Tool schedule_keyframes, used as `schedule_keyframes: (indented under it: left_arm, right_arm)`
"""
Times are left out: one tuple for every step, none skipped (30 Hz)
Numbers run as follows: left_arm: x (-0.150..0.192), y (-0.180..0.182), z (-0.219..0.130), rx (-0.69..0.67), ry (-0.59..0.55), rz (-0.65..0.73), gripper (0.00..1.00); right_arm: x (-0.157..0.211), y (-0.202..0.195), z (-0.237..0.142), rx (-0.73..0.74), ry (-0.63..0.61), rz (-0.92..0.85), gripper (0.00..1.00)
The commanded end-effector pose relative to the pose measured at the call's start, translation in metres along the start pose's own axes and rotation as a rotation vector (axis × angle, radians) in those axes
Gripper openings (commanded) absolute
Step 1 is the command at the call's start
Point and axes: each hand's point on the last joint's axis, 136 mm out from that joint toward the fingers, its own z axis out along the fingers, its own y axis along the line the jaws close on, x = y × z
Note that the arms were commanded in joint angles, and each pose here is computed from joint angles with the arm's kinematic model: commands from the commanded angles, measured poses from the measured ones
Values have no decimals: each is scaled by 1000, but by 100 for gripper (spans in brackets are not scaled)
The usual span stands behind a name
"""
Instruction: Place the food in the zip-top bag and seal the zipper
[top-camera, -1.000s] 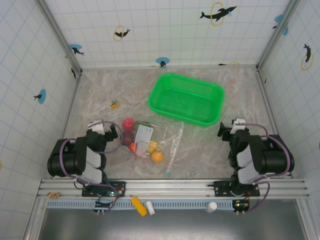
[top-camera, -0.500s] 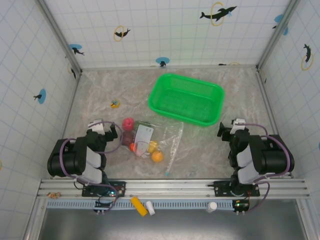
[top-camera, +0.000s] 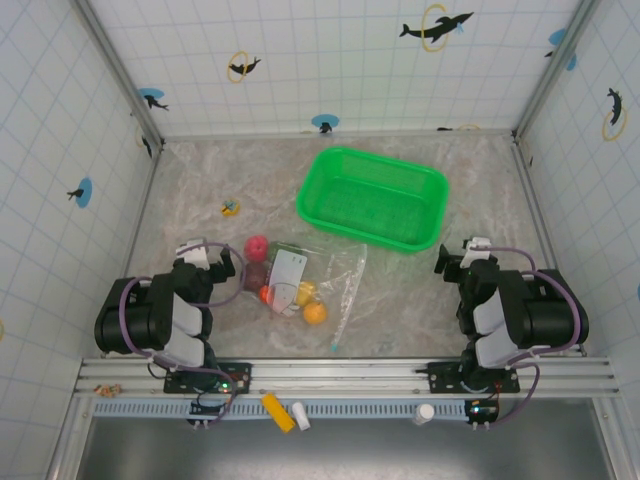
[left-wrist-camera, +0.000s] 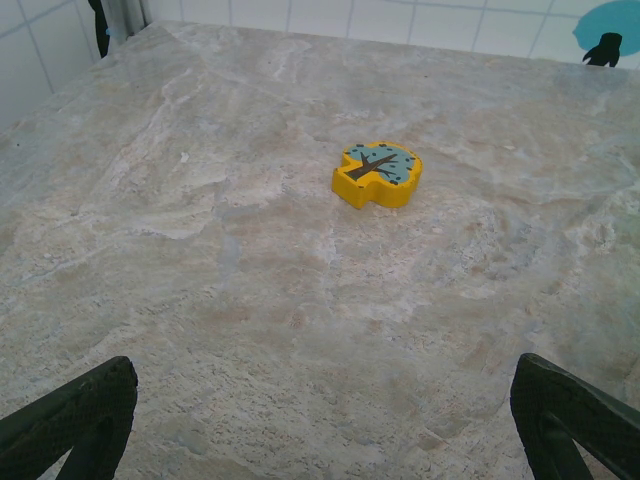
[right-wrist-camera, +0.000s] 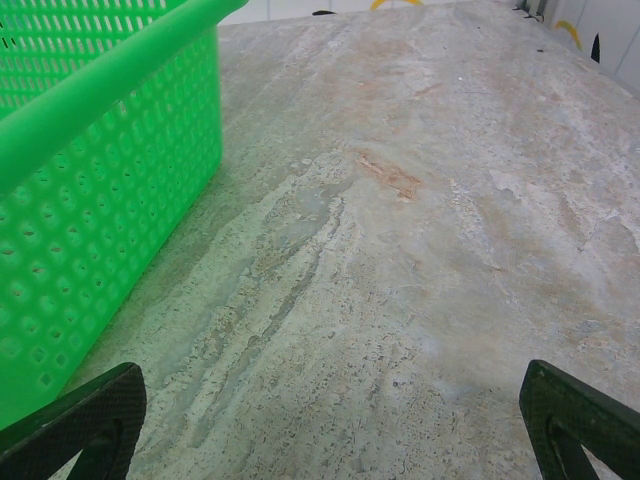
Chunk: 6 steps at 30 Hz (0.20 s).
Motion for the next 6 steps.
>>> schedule_keyframes:
  left_arm:
    - [1,-1,-1,-1,1,-3,98]
    - [1,0,0,-2,3,-3,98]
    - [1,-1,0,-2,5,-1,98]
    - [2,0,0,-3,5,-2,98]
    - [1,0,-1,-2,2,-1,98]
    - [1,-1,-1,-2,1,-1,98]
  right_arm:
    - [-1,-1,-1,1,-7,-3,99]
    - [-1,-1,-1,2,-6,-2,99]
    - [-1,-1,-1,2,-6,-2,99]
    - [-1,-1,-1,0,-6,-3,99]
    - [-1,-1,-1,1,-6,-3,99]
    - [-1,-1,-1,1,-6,-3,99]
